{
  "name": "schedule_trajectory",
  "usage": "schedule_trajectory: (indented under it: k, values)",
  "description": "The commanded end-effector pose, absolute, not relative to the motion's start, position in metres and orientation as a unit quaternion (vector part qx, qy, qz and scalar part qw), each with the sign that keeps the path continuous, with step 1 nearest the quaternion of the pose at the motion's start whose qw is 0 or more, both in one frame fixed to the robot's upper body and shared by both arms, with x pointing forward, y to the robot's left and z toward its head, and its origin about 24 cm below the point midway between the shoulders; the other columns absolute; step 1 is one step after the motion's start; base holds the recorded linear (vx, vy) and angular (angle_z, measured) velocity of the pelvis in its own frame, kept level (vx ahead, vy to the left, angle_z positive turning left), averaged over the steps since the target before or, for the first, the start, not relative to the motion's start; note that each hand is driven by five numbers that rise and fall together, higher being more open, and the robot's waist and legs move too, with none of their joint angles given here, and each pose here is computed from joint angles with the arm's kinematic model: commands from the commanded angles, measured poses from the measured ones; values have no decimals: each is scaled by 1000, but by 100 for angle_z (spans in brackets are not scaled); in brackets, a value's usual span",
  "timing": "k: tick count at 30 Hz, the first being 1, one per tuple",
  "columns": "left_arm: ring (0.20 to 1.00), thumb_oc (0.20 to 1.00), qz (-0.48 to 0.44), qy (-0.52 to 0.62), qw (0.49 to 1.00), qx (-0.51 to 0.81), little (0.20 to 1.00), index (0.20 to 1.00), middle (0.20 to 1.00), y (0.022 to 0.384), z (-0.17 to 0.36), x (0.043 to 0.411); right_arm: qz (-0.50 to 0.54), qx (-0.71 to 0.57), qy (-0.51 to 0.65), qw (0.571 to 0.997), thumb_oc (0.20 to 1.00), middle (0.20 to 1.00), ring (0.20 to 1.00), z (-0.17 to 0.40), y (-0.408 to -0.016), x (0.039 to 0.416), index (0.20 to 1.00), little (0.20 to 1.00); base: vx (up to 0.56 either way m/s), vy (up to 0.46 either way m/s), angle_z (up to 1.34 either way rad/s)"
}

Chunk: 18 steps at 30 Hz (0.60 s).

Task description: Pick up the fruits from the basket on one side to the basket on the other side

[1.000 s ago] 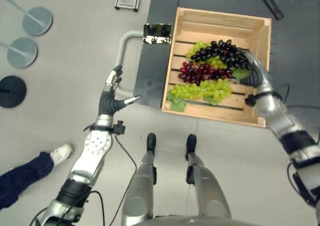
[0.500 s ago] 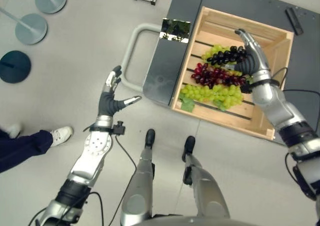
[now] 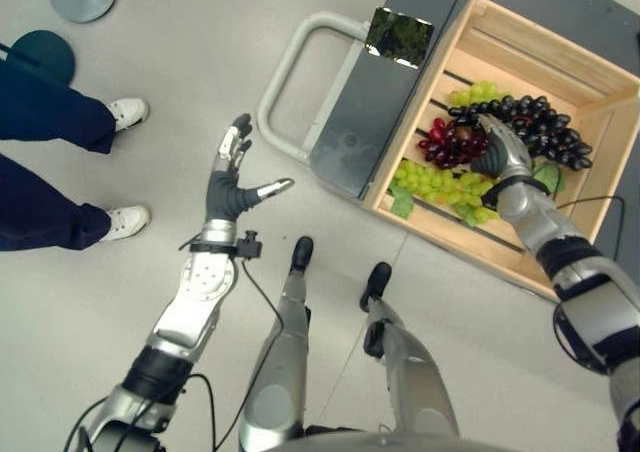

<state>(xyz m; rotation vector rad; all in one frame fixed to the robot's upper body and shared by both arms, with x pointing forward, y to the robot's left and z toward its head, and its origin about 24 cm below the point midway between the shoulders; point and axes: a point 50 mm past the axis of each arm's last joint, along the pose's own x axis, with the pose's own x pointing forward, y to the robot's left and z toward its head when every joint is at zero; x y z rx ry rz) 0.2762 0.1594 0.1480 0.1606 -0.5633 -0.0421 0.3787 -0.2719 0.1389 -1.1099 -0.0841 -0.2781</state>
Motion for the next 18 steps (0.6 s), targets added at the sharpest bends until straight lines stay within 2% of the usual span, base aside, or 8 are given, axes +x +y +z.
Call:
schedule_trajectory:
  k: [1,7,12,18]
  values:
    - [1000,1000,-23,-357,933,38,1000,1000,1000,154,179,267,-103,-540,94,830,1000,1000,1000,84,-292,360,1000,1000,0,0,0]
    - [1000,1000,-21,-357,933,38,1000,1000,1000,152,179,268,-107,-532,90,835,1000,1000,1000,82,-290,360,1000,1000,0,0,0]
    - [1000,1000,-23,-356,933,44,1000,1000,1000,152,179,270,-67,-546,93,830,1000,1000,1000,75,-283,358,1000,1000,0,0,0]
    - [1000,1000,4,-350,935,57,1000,1000,1000,160,176,268,-29,-527,55,848,1000,1000,1000,68,-269,346,1000,1000,0,0,0]
